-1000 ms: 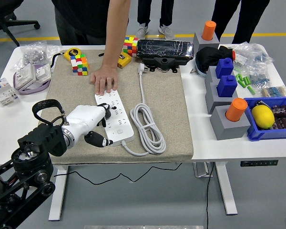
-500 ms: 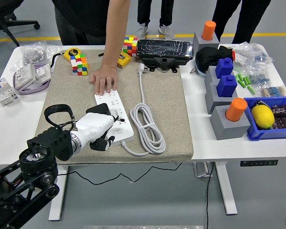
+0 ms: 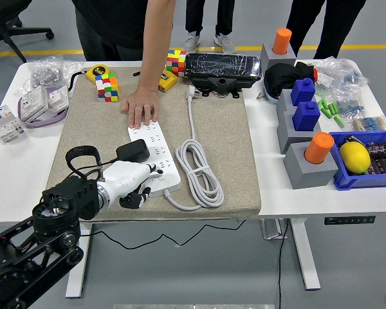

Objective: Pick up the plug,place it near the board,insert it into the board,press the button

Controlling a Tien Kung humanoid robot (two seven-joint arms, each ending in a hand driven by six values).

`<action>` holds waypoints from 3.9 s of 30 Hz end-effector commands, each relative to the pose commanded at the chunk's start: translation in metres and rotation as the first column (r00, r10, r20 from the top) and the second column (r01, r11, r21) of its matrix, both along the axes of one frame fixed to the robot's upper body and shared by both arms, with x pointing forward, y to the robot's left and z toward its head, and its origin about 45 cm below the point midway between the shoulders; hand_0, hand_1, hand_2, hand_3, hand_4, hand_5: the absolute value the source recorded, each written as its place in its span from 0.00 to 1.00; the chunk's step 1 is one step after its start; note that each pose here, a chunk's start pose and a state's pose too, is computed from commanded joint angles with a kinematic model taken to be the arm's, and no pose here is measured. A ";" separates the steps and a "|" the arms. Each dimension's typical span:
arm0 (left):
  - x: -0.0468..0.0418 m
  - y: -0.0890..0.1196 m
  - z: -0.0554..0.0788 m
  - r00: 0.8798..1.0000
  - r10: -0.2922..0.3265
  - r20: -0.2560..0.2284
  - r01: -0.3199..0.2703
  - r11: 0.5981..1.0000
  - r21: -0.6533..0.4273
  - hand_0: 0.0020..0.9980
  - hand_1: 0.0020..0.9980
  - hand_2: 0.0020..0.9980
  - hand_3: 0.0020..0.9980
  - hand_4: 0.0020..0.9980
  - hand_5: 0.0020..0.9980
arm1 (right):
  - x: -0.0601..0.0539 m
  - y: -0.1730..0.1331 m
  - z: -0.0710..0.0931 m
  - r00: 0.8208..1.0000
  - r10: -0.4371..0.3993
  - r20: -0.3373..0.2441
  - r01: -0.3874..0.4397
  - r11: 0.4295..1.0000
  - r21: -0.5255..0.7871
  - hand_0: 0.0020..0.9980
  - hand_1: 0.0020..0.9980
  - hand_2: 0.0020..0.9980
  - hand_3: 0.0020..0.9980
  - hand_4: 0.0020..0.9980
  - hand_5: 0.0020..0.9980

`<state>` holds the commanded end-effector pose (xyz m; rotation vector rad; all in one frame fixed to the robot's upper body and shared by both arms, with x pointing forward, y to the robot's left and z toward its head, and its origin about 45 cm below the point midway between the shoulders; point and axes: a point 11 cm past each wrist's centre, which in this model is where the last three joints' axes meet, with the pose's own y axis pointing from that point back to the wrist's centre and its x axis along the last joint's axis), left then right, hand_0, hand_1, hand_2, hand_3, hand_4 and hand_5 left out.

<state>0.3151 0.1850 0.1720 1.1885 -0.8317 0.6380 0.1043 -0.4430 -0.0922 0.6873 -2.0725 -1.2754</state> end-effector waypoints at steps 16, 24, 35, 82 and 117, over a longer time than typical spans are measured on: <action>-0.0017 -0.001 -0.006 1.000 -0.009 -0.023 0.010 1.000 0.009 0.19 0.03 0.12 0.86 0.34 0.00 | 0.003 -0.001 0.001 1.000 0.000 0.008 0.000 1.000 -0.002 0.80 0.75 0.74 0.78 1.00 1.00; 0.0007 0.000 -0.010 1.000 -0.007 -0.027 0.008 1.000 0.006 0.19 0.03 0.12 0.86 0.34 0.00 | 0.003 -0.001 0.001 1.000 -0.001 0.008 0.001 1.000 -0.002 0.80 0.75 0.74 0.78 1.00 1.00; 0.0017 0.003 -0.013 1.000 0.001 -0.027 -0.001 1.000 -0.001 0.19 0.03 0.12 0.85 0.33 0.00 | 0.001 0.000 0.000 1.000 0.000 0.003 0.000 1.000 0.000 0.80 0.75 0.74 0.78 1.00 1.00; 0.0779 0.032 0.001 0.955 0.288 0.070 -0.184 0.762 -0.621 1.00 1.00 1.00 1.00 1.00 0.16 | 0.002 0.000 0.000 1.000 0.000 -0.002 0.000 1.000 -0.003 0.80 0.75 0.74 0.78 1.00 1.00; 0.0797 0.044 -0.024 0.944 0.279 0.175 -0.198 0.906 -0.374 0.57 0.59 0.62 0.63 1.00 0.08 | -0.003 0.001 -0.001 1.000 0.002 -0.012 -0.002 1.000 0.001 0.80 0.75 0.74 0.78 1.00 1.00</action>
